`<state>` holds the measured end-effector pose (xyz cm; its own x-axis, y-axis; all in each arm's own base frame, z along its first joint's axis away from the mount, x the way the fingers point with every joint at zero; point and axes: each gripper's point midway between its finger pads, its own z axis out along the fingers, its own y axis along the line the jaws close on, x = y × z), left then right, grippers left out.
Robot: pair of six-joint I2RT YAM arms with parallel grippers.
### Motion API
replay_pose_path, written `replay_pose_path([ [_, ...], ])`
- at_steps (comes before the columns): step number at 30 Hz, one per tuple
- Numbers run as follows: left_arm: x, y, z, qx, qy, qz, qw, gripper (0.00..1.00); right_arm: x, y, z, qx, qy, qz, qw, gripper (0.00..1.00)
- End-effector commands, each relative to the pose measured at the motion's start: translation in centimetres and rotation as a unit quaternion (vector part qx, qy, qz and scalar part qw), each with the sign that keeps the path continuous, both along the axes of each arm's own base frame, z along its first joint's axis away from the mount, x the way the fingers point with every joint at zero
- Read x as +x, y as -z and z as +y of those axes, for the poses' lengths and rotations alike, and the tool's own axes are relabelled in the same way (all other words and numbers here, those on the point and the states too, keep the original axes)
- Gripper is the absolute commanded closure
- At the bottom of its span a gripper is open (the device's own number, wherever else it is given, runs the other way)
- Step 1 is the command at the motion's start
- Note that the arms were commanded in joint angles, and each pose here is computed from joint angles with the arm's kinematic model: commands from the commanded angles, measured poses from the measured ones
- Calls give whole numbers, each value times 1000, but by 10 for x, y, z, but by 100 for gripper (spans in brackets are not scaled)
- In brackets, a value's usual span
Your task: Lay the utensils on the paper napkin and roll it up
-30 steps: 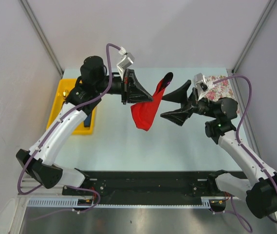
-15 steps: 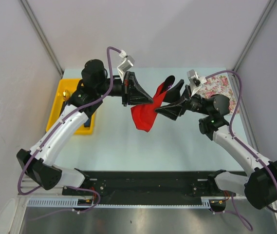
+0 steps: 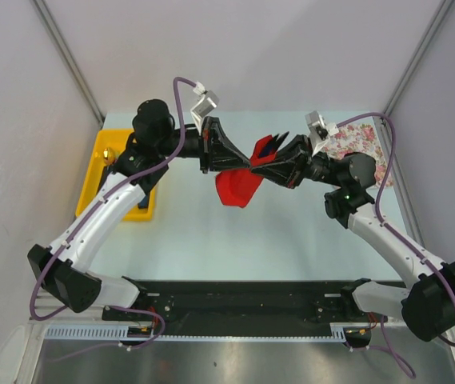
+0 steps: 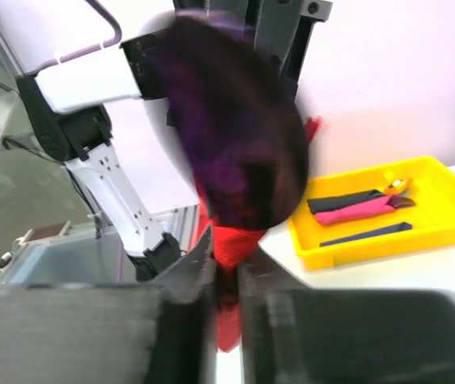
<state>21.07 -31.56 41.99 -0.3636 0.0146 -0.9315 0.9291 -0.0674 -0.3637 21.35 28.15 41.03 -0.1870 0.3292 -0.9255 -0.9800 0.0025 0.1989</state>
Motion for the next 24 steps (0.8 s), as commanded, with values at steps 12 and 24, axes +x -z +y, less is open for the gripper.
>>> replay_pose_path([
  [12,51,-34,40,-53,-161,-50,984,0,55,-53,-12,47,99,47,993,100],
  [24,72,11,50,-44,-244,-27,968,0,90,-63,-32,98,116,150,977,100],
])
